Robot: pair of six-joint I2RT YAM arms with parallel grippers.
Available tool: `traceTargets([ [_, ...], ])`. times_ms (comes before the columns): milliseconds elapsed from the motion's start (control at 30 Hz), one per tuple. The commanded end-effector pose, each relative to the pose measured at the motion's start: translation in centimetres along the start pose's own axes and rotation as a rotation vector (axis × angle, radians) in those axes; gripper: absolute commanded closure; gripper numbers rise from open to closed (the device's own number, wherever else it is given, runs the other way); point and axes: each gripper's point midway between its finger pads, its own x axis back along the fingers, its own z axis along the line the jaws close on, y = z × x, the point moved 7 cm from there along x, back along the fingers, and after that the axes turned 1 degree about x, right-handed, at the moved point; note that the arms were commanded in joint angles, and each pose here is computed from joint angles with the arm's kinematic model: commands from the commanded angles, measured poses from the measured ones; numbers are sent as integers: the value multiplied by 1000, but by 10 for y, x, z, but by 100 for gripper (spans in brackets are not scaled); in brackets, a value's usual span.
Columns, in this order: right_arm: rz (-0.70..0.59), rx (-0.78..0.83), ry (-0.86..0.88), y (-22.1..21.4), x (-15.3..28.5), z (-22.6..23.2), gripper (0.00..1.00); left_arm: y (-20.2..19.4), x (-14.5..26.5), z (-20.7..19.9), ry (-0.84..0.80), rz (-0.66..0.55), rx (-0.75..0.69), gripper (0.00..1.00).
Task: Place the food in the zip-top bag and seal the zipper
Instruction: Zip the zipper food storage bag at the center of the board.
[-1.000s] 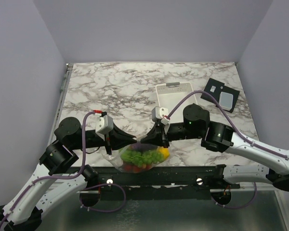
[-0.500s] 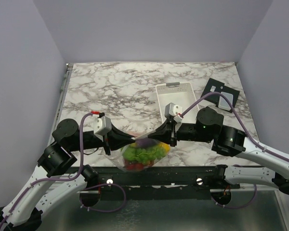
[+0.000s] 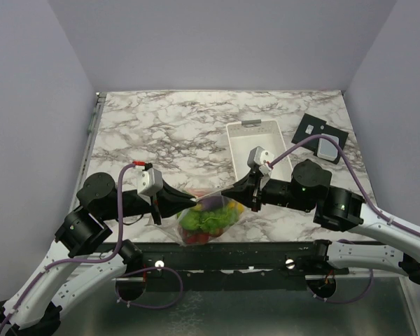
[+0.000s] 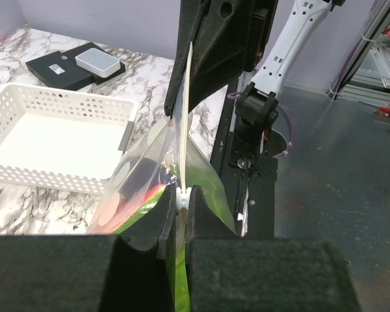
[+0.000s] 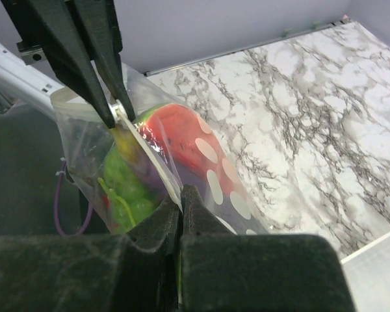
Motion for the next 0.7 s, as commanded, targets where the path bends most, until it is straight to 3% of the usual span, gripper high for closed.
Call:
traceTargets([
  [0,-12,-30,-221,3,16,-22,99,0,8,-7,-1,-6,1,100],
  [233,-18,-47,-291,4,19,-28,100,-2,9,-7,1,-3,6,100],
  [467,-13,-3,-96,7,9,-11,97,-2,5,-4,-2,11,14,100],
  [533,5,37,-56,7,7,-8,90,-3,3,-3,0,18,19,100],
  [667,36,90,20,9,7,-3,60,-6,0,0,0,33,28,100],
])
